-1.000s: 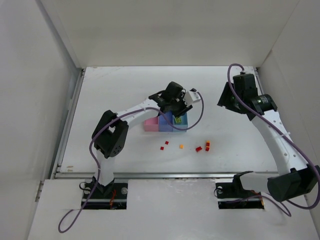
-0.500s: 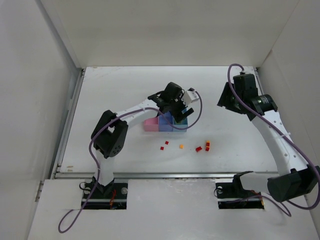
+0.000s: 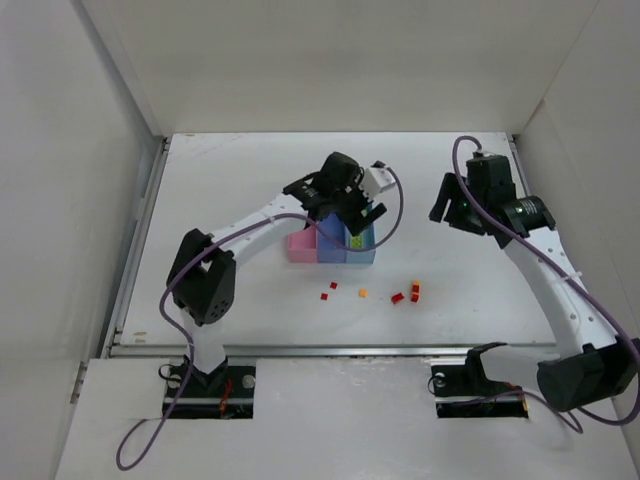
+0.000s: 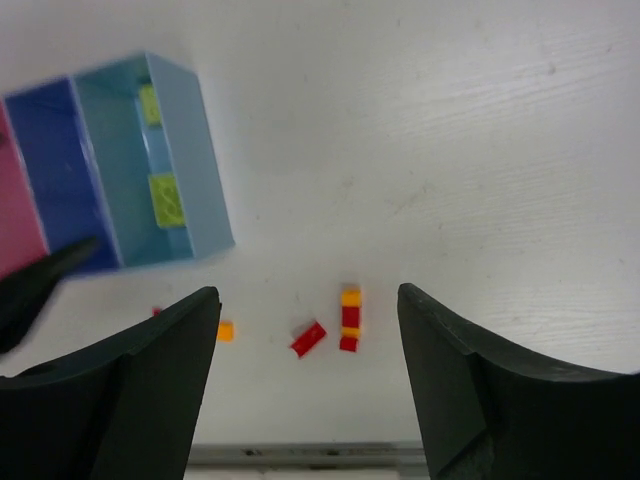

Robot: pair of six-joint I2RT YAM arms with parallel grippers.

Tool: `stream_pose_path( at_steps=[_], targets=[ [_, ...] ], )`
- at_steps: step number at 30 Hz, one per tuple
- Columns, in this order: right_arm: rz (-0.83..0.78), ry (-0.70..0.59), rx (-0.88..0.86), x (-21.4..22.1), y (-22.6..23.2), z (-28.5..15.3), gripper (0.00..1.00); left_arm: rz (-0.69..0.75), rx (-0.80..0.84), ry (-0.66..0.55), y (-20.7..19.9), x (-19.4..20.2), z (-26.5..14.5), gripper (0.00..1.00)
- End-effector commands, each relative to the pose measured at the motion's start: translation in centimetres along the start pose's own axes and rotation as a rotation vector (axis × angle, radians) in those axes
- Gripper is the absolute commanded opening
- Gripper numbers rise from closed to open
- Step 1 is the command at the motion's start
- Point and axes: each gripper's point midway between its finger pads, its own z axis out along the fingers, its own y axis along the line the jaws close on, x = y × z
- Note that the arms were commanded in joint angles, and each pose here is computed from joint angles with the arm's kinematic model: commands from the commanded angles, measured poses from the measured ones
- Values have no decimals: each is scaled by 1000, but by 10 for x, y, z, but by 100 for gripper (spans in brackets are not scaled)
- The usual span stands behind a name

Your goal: Sort the legos into containers by color

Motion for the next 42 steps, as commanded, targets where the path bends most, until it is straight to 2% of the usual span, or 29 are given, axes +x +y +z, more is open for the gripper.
stream_pose_path(
  at_steps=[1,2,3,5,6,8,10,11,13,18,24,31,33,35,42],
  targets=[
    [-40,174,-14,52,-10,11,79,42,-99,-235,13,-88,-101,82],
    [-38,202,-44,63,-7,13,92,50,-147,-235,21,-84,-114,83],
    [-31,237,-124,73,6,16,96,66,-171,-253,23,-85,-125,85],
    [-5,298,-140,98,4,23,100,89,-238,-328,23,-84,-157,90],
    [-7,316,-139,105,5,24,100,67,-302,-343,30,-80,-168,100],
    [0,343,-110,118,0,30,96,72,-338,-411,26,-81,-197,100],
    [-8,364,-101,127,1,34,92,88,-322,-392,18,-62,-194,100],
    [-5,372,-101,134,1,37,82,79,-323,-402,15,-59,-200,100],
    [-10,392,-101,143,5,48,72,44,-302,-396,11,-52,-196,100],
    [-32,438,-67,166,6,65,58,9,-268,-380,0,-36,-194,100],
    [-78,525,32,188,-10,83,57,9,-267,-379,0,-34,-192,100],
    [-76,496,84,191,-17,86,57,12,-273,-396,0,-36,-194,100],
    [-78,532,94,201,-20,92,52,10,-270,-388,-1,-33,-192,100],
    [-86,564,92,210,-21,95,38,10,-270,-388,-1,-32,-192,100],
    [-93,537,111,206,-24,101,38,18,-283,-393,2,-36,-195,100]
  ],
)
